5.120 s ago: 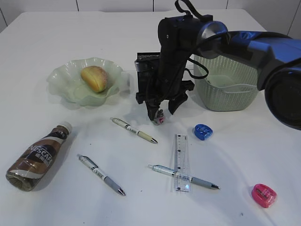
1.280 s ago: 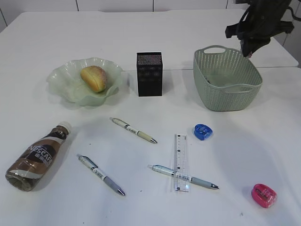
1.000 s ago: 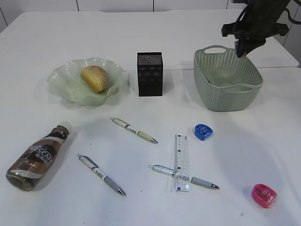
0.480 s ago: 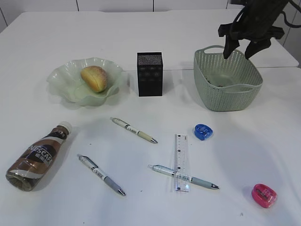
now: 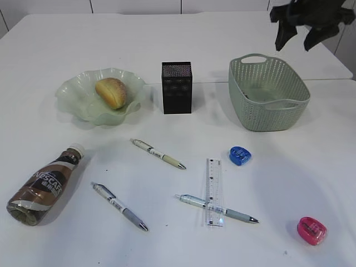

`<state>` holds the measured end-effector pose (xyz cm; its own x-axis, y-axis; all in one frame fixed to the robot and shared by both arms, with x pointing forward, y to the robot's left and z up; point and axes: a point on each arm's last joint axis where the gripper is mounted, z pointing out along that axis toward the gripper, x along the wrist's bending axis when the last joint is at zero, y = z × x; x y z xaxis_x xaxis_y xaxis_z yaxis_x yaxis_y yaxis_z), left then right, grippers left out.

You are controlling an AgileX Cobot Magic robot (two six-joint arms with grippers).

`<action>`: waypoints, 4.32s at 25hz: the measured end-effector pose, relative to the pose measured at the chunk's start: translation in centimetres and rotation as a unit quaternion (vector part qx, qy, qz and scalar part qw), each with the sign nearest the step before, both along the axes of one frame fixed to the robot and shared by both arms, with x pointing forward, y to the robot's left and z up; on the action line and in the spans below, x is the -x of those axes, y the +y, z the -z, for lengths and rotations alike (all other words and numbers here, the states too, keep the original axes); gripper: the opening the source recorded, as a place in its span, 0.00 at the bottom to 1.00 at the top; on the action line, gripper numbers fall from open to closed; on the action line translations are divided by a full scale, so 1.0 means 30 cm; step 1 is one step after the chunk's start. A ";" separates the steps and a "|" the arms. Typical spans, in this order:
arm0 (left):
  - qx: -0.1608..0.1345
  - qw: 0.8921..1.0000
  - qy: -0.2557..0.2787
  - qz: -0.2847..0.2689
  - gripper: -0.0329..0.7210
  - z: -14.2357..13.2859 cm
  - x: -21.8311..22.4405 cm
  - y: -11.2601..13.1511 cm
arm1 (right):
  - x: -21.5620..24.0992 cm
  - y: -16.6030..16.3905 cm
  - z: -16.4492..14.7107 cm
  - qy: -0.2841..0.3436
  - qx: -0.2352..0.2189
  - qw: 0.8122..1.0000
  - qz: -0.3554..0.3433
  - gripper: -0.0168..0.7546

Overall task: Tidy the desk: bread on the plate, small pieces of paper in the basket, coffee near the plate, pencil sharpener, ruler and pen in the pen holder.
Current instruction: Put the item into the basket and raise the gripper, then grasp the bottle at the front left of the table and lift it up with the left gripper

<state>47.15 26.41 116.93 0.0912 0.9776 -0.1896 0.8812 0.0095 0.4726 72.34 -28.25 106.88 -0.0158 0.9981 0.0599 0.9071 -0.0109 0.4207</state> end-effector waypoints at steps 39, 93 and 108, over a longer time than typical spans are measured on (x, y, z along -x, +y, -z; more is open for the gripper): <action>-0.147 0.960 0.212 0.106 0.88 0.506 -0.328 -0.152 | 0.644 0.025 -0.395 -0.055 -0.071 0.996 -0.012 0.70; -0.159 0.930 0.311 0.115 0.83 0.886 -0.491 -0.196 | 0.643 0.024 -0.394 -0.055 -0.068 0.996 -0.011 0.71; -0.159 0.929 0.314 0.116 0.44 0.886 -0.491 -0.196 | 0.643 0.024 -0.394 -0.055 -0.068 0.996 -0.011 0.71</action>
